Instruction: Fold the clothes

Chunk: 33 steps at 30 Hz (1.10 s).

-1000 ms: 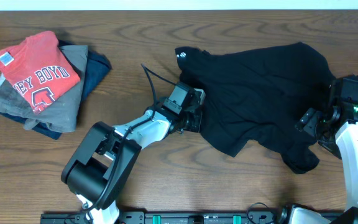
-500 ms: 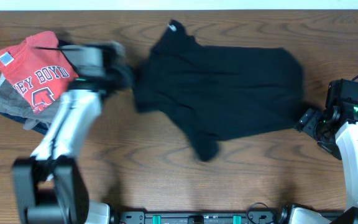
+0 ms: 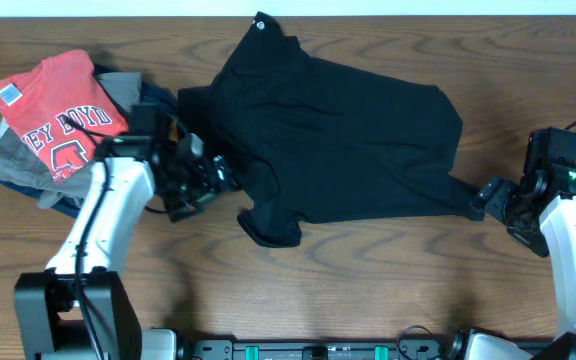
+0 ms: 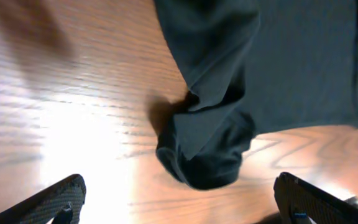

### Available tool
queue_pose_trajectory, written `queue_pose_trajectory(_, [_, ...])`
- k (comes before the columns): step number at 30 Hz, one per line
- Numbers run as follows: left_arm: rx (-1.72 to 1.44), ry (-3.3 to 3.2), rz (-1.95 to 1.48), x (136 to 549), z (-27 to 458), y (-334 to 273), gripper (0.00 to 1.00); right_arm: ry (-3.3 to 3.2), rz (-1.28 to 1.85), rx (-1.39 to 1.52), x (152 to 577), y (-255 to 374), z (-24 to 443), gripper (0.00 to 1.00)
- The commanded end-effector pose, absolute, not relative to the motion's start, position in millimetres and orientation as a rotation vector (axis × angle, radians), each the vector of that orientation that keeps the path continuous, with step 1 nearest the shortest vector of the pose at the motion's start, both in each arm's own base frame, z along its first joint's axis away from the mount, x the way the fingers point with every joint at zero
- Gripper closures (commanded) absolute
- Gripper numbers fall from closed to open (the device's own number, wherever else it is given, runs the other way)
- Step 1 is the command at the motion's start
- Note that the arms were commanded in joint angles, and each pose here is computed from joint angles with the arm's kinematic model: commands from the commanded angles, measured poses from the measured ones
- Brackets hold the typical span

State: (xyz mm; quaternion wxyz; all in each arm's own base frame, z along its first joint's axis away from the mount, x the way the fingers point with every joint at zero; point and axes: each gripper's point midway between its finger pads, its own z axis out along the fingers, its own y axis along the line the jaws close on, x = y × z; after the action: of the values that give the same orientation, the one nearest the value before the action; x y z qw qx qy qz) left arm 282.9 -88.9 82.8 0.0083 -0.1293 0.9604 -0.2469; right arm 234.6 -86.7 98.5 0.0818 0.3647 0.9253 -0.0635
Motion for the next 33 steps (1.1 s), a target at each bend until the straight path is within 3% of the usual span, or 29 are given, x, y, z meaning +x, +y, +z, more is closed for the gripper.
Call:
queue_pose_trajectory(1, [-0.295,3.038,-0.641,276.6,64.4,-91.3,0.02,2.752,-0.166,1.098,235.2,-87.7,101.9,0.01])
queue_pose_trajectory(6, [-0.162,3.021,-0.603,273.9,47.6,-108.8,0.02,2.755,-0.162,1.099,234.7,-87.0,101.8,0.01])
queue_pose_trajectory(14, [-0.080,3.040,-0.609,260.1,35.5,-126.3,0.22,2.758,-0.151,1.099,234.7,-85.7,101.5,0.01])
queue_pose_trajectory(30, [-0.194,3.077,-0.452,255.5,23.2,-120.2,0.25,2.768,-0.154,1.102,232.2,-85.0,101.2,0.01])
queue_pose_trajectory(33, [-0.207,3.092,-0.447,253.8,19.4,-120.1,0.37,2.772,-0.155,1.103,231.4,-84.8,101.0,0.01])
